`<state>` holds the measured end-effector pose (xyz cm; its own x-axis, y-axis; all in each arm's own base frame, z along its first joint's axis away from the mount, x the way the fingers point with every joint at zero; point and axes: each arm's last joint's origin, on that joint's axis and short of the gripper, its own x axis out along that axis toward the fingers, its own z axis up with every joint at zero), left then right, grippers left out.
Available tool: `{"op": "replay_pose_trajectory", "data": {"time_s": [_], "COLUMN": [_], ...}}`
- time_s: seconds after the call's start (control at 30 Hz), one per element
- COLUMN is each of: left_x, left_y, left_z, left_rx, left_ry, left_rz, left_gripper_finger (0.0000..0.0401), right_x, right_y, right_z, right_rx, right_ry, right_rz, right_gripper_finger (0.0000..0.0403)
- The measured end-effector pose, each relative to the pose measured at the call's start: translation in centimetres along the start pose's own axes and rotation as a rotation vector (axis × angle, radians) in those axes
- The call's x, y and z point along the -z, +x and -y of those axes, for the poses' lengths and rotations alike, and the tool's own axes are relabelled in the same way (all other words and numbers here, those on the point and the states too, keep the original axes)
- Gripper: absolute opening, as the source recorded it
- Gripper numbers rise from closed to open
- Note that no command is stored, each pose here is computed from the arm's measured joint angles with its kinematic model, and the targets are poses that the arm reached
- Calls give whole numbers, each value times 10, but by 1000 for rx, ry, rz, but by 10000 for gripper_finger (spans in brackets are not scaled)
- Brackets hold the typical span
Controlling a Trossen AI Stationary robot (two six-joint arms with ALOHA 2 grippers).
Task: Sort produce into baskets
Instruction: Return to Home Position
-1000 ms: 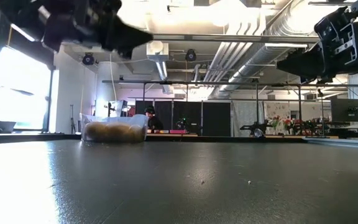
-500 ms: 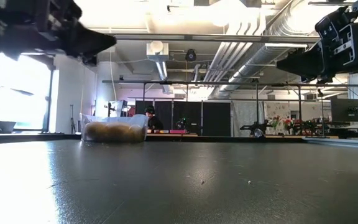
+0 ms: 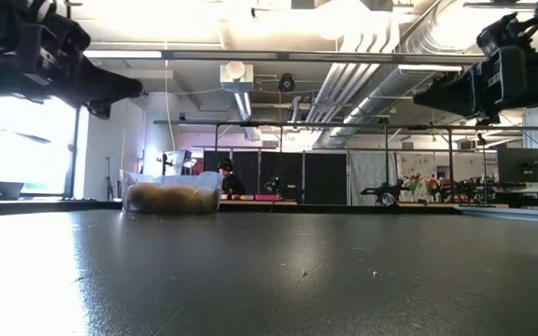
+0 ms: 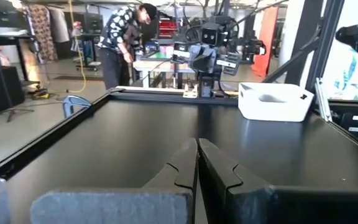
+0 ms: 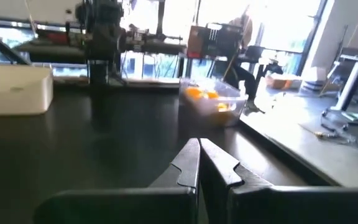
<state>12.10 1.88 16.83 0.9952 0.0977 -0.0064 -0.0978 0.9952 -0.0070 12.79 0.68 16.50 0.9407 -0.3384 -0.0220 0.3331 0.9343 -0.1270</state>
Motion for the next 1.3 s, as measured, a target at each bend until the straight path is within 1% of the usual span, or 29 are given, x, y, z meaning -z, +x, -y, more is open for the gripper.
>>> {"op": "replay_pose_trajectory", "data": {"time_s": [0.1,0.2,0.3,0.37,0.43,0.5,0.57,0.67,0.8,0.9,1.03,1.17,1.3], "left_x": [0,-1,0,-3,-5,-4,-1,-2,-2,-2,-2,0,1], "left_y": [-7,-15,-23,-26,-26,-26,-26,-26,-27,-27,-27,-26,-25], "left_z": [0,1,1,0,0,0,0,0,-2,-3,-5,-6,-7], "left_rx": [-10,-11,-34,-63,-64,-63,-69,-63,-100,-127,-143,-159,-163], "left_ry": [8,10,11,8,25,28,15,22,36,30,-13,-27,-47], "left_rz": [1,15,16,41,44,28,0,3,2,2,3,-13,-26], "left_gripper_finger": [0,0,0,0,0,0,0,0,0,0,0,0,0], "right_x": [-3,-2,-5,-6,-6,-4,-2,0,1,3,4,5,5], "right_y": [-6,-13,-21,-27,-29,-27,-26,-23,-21,-21,-21,-21,-22], "right_z": [3,7,9,12,15,17,22,30,41,48,54,60,62], "right_rx": [-13,-20,-100,-154,-178,-188,-167,-142,-103,-41,33,149,185], "right_ry": [2,29,56,66,63,50,59,77,94,85,63,61,93], "right_rz": [20,22,64,103,120,104,89,73,68,48,41,34,36], "right_gripper_finger": [0,0,0,0,0,0,0,0,0,0,0,0,0]}}
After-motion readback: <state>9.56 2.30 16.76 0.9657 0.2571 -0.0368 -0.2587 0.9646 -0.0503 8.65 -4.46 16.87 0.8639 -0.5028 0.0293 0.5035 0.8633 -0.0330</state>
